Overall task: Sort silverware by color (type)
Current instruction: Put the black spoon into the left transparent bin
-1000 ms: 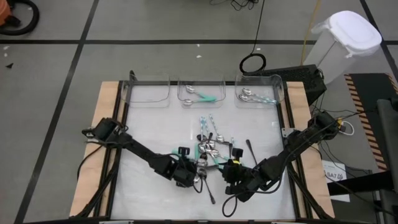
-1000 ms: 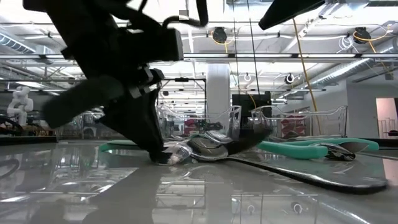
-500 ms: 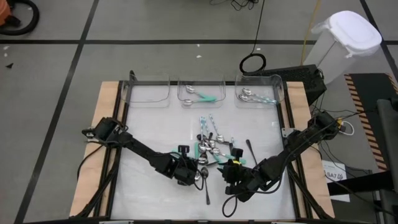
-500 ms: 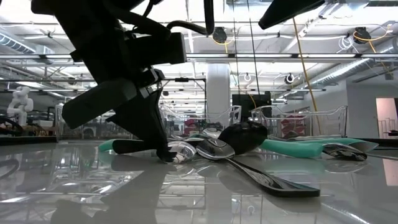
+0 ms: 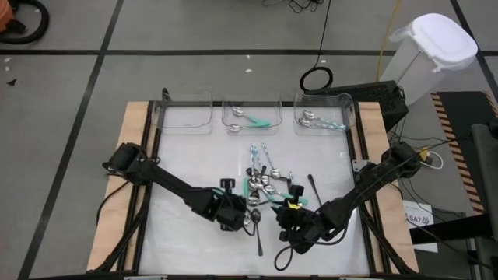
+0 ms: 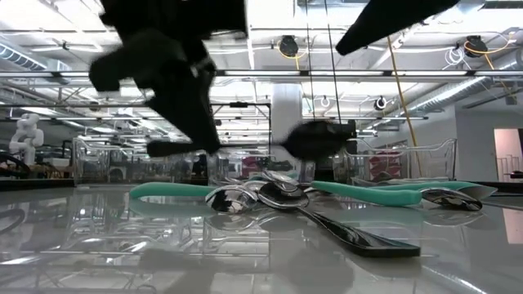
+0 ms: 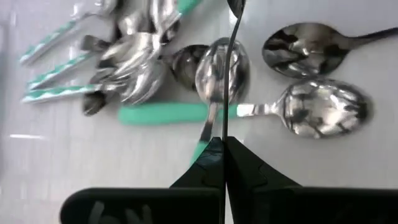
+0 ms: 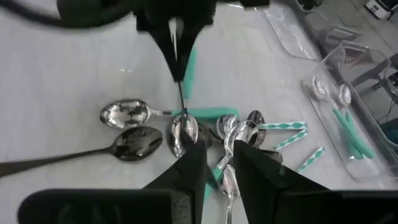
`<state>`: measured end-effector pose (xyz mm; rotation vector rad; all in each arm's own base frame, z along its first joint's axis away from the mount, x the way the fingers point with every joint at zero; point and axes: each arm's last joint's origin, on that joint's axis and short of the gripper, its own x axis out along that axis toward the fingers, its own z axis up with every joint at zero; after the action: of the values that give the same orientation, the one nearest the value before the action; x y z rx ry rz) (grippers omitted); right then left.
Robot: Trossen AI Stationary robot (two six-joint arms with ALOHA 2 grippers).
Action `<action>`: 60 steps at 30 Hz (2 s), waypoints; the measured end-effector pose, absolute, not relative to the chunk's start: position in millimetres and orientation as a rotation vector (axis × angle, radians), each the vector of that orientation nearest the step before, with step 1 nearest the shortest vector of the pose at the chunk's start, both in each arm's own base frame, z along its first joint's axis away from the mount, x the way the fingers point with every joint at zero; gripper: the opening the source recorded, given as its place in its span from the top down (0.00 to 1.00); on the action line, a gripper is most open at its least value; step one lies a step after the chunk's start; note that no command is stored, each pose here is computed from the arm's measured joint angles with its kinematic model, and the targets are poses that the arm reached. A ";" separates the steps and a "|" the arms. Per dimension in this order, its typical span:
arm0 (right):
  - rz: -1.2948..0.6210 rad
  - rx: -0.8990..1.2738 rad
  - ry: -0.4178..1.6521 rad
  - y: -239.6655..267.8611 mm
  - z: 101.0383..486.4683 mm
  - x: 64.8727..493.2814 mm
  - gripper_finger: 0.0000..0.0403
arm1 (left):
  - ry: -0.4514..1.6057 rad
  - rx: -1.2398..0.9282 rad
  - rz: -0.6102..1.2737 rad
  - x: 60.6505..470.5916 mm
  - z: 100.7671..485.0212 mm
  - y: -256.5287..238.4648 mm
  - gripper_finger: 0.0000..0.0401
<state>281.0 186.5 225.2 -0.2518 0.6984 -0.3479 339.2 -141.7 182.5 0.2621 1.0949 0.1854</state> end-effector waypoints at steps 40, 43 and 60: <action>-0.212 -0.114 0.533 198.6 141.3 363.6 0.81 | 0.638 0.157 0.329 270.6 205.3 -145.1 1.00; -0.173 -0.078 0.517 200.6 147.8 363.6 0.81 | 0.578 0.108 0.292 273.4 196.4 -141.2 1.00; -0.245 -0.081 0.381 211.9 178.8 353.2 0.81 | 0.233 0.094 0.116 279.2 217.3 -161.0 1.00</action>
<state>353.2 211.9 178.8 -0.0811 0.3806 -0.2451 279.2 -161.0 217.3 0.0944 0.2335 0.1164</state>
